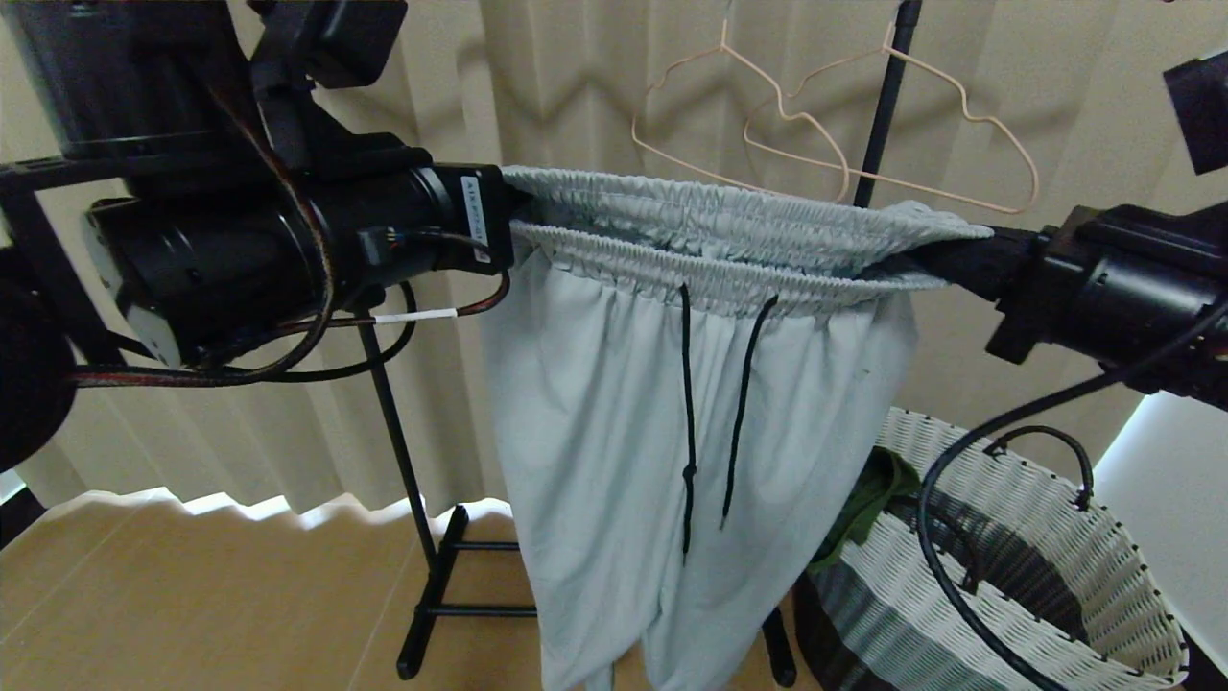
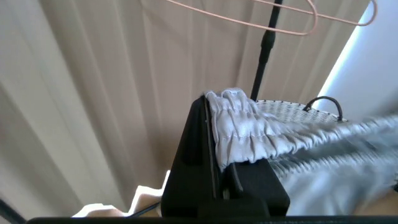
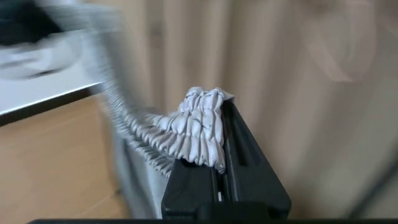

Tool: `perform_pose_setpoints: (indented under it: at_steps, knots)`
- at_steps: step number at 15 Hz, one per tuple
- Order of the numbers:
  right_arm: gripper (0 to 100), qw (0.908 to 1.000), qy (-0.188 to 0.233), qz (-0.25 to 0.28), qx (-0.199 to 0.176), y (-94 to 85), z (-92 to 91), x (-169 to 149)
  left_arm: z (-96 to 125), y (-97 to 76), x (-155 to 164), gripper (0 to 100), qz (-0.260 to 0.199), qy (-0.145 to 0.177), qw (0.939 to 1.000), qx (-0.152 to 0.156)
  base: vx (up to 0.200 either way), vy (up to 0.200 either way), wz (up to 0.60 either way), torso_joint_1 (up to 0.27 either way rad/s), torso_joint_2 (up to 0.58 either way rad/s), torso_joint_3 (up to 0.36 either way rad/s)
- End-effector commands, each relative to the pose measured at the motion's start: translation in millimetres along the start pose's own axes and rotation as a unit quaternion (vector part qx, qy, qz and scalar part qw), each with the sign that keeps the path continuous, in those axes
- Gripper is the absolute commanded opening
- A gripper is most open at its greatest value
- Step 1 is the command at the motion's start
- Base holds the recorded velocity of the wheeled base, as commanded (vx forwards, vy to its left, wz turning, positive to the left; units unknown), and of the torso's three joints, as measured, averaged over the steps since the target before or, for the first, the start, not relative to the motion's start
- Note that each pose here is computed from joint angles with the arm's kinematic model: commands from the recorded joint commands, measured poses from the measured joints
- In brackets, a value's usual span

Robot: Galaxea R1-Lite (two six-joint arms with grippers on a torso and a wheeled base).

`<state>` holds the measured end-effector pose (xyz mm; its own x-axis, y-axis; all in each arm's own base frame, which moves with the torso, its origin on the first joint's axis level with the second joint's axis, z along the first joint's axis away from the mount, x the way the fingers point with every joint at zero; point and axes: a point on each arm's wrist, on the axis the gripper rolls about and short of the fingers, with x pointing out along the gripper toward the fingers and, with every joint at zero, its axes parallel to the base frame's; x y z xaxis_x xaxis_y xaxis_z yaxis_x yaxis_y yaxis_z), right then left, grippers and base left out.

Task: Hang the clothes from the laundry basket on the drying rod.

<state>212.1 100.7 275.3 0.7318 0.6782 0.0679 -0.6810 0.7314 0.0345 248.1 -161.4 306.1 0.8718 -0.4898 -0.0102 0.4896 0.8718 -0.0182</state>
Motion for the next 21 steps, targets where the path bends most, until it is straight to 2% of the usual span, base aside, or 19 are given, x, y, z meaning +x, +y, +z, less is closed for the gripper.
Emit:
perform_pose_setpoints:
  at_steps: [1,2,3,8,11,13,14,16,18,21]
  knots:
    - [0,0.9978,-0.014,0.064,-0.007,13.6,5.6,-28.8,-8.4,2.0,18.5,0,0.005,0.013,0.9999,0.001,0.000,0.000,0.00,0.000,0.00,0.000]
    - [0,0.9946,-0.013,0.103,-0.008,17.5,4.4,-35.4,-9.6,1.9,20.8,0,0.005,0.015,0.9999,0.000,0.000,0.000,0.00,0.000,0.00,0.000]
    - [0,0.9931,-0.013,0.117,-0.009,18.5,4.4,-36.8,-10.7,2.3,21.7,0,0.006,0.018,0.9998,0.001,0.000,0.000,0.00,0.000,0.00,0.000]
    - [0,0.9935,-0.009,0.113,-0.009,15.7,2.1,-32.1,-12.8,2.5,19.4,0,0.006,0.025,0.9997,0.002,0.000,0.000,0.00,0.000,0.00,0.000]
    - [0,0.9970,0.000,0.067,-0.038,-11.2,-6.8,-17.0,-8.3,3.2,-6.9,0,-0.001,0.045,0.9990,0.004,0.000,0.000,0.00,0.000,0.00,0.000]
    - [0,0.9976,-0.009,0.052,-0.044,-23.8,-9.9,-0.2,-6.1,2.7,-29.6,0,-0.034,0.077,0.9965,0.003,0.000,0.000,0.00,0.000,0.00,0.000]
    - [0,0.9980,-0.019,0.035,-0.048,-31.2,-9.6,14.8,0.7,1.3,-48.9,0,-0.072,0.087,0.9936,-0.001,0.000,0.000,0.00,0.000,0.00,0.000]
    - [0,0.9980,-0.030,0.020,-0.053,-39.1,-6.4,34.0,13.4,-0.8,-76.8,0,-0.126,0.074,0.9892,-0.004,0.000,0.000,0.00,0.000,0.00,0.000]
    - [0,0.9979,-0.031,0.020,-0.052,-44.7,-7.3,48.0,15.6,-9.5,-99.8,0,-0.183,0.063,0.9810,-0.004,0.000,0.000,0.00,0.000,0.00,0.000]
    - [0,0.9981,-0.023,0.033,-0.046,-40.4,-14.2,57.6,0.2,-18.0,-106.2,0,-0.207,0.084,0.9748,-0.002,0.000,0.000,0.00,0.000,0.00,0.000]
